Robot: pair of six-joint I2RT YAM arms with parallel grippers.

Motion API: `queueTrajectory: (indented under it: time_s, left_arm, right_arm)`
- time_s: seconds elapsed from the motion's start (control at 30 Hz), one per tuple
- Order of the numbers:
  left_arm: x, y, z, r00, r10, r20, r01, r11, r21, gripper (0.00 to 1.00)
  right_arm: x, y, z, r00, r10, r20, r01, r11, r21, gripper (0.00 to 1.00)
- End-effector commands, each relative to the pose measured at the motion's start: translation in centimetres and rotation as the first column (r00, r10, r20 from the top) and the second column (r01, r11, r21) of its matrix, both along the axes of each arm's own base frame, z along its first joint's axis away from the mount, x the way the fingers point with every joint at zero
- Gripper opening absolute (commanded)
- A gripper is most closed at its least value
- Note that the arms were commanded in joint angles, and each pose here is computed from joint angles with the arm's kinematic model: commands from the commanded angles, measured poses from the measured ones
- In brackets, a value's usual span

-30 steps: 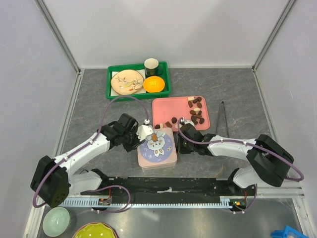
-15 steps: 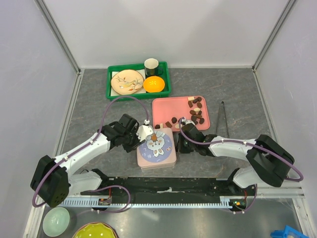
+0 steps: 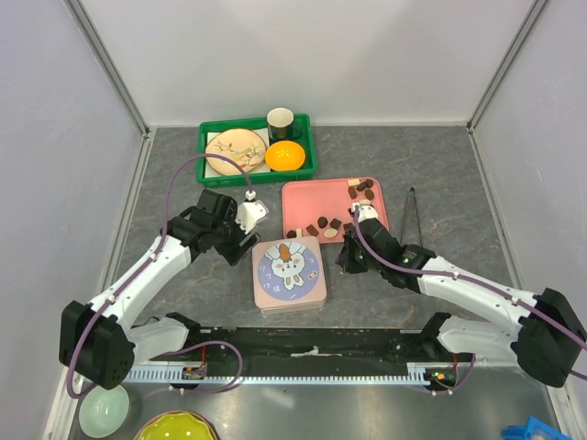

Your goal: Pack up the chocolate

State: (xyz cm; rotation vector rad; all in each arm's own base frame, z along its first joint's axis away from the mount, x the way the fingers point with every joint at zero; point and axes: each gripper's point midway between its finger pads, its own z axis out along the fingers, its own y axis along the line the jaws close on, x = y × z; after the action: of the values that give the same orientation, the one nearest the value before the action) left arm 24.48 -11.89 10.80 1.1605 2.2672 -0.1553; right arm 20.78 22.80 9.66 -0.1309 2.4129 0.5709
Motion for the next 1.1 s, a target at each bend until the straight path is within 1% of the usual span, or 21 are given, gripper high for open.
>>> queueTrajectory:
  time_s: [0.0,0.03,0.1,0.13,0.3,0.4,0.6,0.67,0.73,0.83,0.87,0.9,0.93,0.97,1.0,1.03,1.07]
  left_arm:
    - [0.1,0.5,1.6,1.000,0.019,0.025,-0.018,1.000,-0.015,0.84]
    - [0.0,0.6,1.7,0.999,0.022,0.025,-0.021,1.000,-0.018,0.84]
    - [-0.2,0.7,1.4,0.999,0.029,0.017,-0.029,0.999,-0.020,0.84]
    - [-0.2,0.6,1.5,0.999,0.028,0.017,-0.028,0.999,-0.022,0.85]
    - [-0.2,0.6,1.5,0.999,0.040,0.015,-0.039,0.999,-0.032,0.86]
    - [-0.1,0.6,1.6,0.999,0.045,0.020,-0.045,0.998,-0.034,0.86]
    - [0.1,0.7,1.7,0.998,0.057,0.029,-0.056,0.998,-0.032,0.86]
    - [0.1,0.7,1.9,0.998,0.056,0.034,-0.055,0.998,-0.036,0.86]
    - [0.2,0.7,2.2,0.997,0.065,0.045,-0.063,0.997,-0.043,0.86]
    - [0.5,0.8,2.9,0.995,0.076,0.063,-0.073,0.996,-0.049,0.87]
    - [0.6,0.8,3.2,0.994,0.082,0.073,-0.078,0.996,-0.053,0.88]
    - [0.7,0.8,3.4,0.993,0.089,0.077,-0.085,0.995,-0.057,0.89]
    - [0.9,0.8,3.9,0.992,0.094,0.087,-0.089,0.994,-0.063,0.95]
    - [0.9,0.9,4.1,0.991,0.105,0.086,-0.099,0.993,-0.066,0.96]
    - [1.0,0.9,4.4,0.990,0.111,0.089,-0.105,0.992,-0.073,0.97]
    - [1.2,1.0,4.8,0.988,0.121,0.096,-0.114,0.990,-0.078,0.99]
    - [1.3,1.0,5.1,0.986,0.133,0.100,-0.124,0.988,-0.088,0.99]
  right_arm:
    - [-0.8,3.7,4.4,0.987,0.139,0.083,-0.154,0.962,0.224,0.00]
    - [-1.1,4.1,5.3,0.982,0.158,0.107,-0.181,0.949,0.259,0.00]
    - [-2.1,4.8,5.4,0.972,0.211,0.105,-0.233,0.925,0.301,0.00]
    - [-2.3,5.0,5.0,0.969,0.231,0.094,-0.248,0.921,0.301,0.00]
    - [-3.6,4.8,0.9,0.959,0.284,-0.024,-0.268,0.929,0.256,0.00]
    - [-4.1,4.3,-1.2,0.955,0.287,-0.079,-0.264,0.939,0.222,0.00]
    - [-4.2,3.0,-3.2,0.954,0.262,-0.149,-0.239,0.958,0.158,0.00]
    - [-3.9,3.1,-2.5,0.955,0.266,-0.131,-0.244,0.956,0.161,0.00]
    - [-3.4,3.1,-1.1,0.961,0.262,-0.085,-0.247,0.956,0.161,0.00]
    - [-2.1,3.3,2.2,0.965,0.262,-0.006,-0.258,0.953,0.161,0.00]
    - [-1.2,3.7,4.1,0.966,0.255,0.048,-0.260,0.952,0.164,0.04]
    - [-0.9,3.5,5.0,0.966,0.250,0.067,-0.257,0.954,0.155,0.18]
    - [-0.4,3.3,5.8,0.964,0.247,0.097,-0.259,0.957,0.134,0.23]
    - [0.8,3.1,7.7,0.965,0.218,0.149,-0.236,0.965,0.118,0.29]
    - [1.2,2.5,7.8,0.968,0.201,0.146,-0.214,0.974,0.079,0.43]
    - [2.2,2.2,9.1,0.964,0.193,0.185,-0.205,0.978,0.048,0.54]
    - [3.1,1.0,8.7,0.971,0.151,0.183,-0.150,0.989,-0.019,0.71]
